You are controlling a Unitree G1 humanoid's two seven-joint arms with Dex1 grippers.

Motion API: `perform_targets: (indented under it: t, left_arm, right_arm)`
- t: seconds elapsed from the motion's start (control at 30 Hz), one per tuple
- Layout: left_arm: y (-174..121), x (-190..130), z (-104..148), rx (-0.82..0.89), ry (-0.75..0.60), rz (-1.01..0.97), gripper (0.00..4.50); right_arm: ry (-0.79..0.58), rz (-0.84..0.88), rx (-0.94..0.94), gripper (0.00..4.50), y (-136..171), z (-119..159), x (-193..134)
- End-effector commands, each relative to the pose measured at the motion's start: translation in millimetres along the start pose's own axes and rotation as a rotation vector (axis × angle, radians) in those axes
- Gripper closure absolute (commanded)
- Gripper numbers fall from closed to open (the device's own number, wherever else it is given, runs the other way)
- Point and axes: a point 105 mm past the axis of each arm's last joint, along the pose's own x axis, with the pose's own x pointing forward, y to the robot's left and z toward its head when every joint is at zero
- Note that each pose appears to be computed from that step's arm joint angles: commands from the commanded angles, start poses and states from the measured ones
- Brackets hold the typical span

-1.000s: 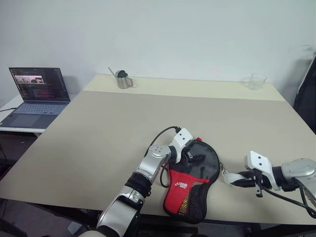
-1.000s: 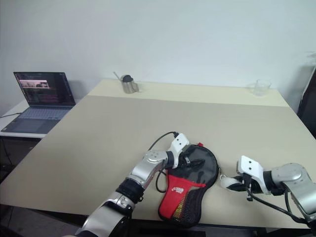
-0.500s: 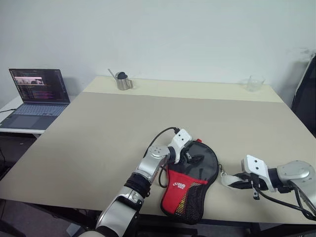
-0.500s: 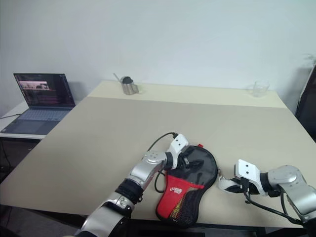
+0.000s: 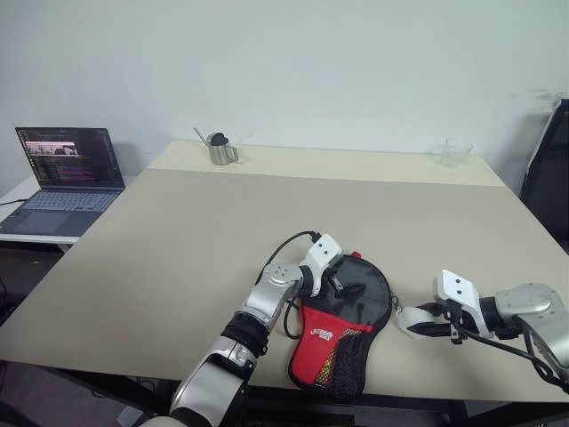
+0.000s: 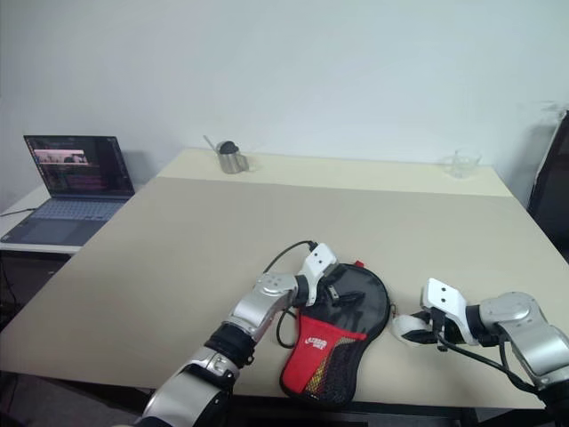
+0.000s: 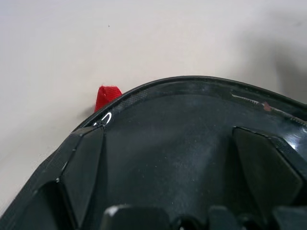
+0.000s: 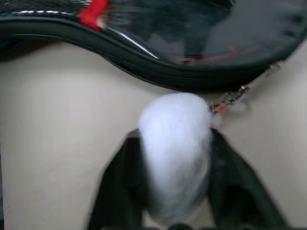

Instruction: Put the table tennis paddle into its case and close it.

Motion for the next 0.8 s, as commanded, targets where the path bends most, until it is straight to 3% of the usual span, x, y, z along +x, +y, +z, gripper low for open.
perform_targets:
  t: [0.03,0.17,0.2,0.47,0.6,0.8]
  left_arm:
    - [4,-4,-10,-0.04,0.035,0.011,0.0]
    - [8,-7,2,-0.043,-0.006,0.015,0.0]
    - [10,-9,8,-0.033,-0.025,0.018,0.0]
    - [14,-27,50,0.079,-0.125,-0.037,0.0]
    - [20,-46,69,0.15,-0.149,-0.042,0.0]
    - [29,-85,73,0.209,-0.121,-0.033,0.0]
  right_arm:
    - [-0.026,-0.033,-0.016,1.55,-8,18,-10]
    - [-0.034,-0.046,-0.016,0.11,-14,27,-16]
    - [-0.038,-0.056,-0.017,0.02,-16,29,-18]
    - [-0.12,-0.168,-0.049,0.02,-42,56,-36]
    - [-0.234,-0.229,-0.015,0.02,-55,81,-37]
    - [-0.337,-0.321,0.163,0.02,-69,102,-17]
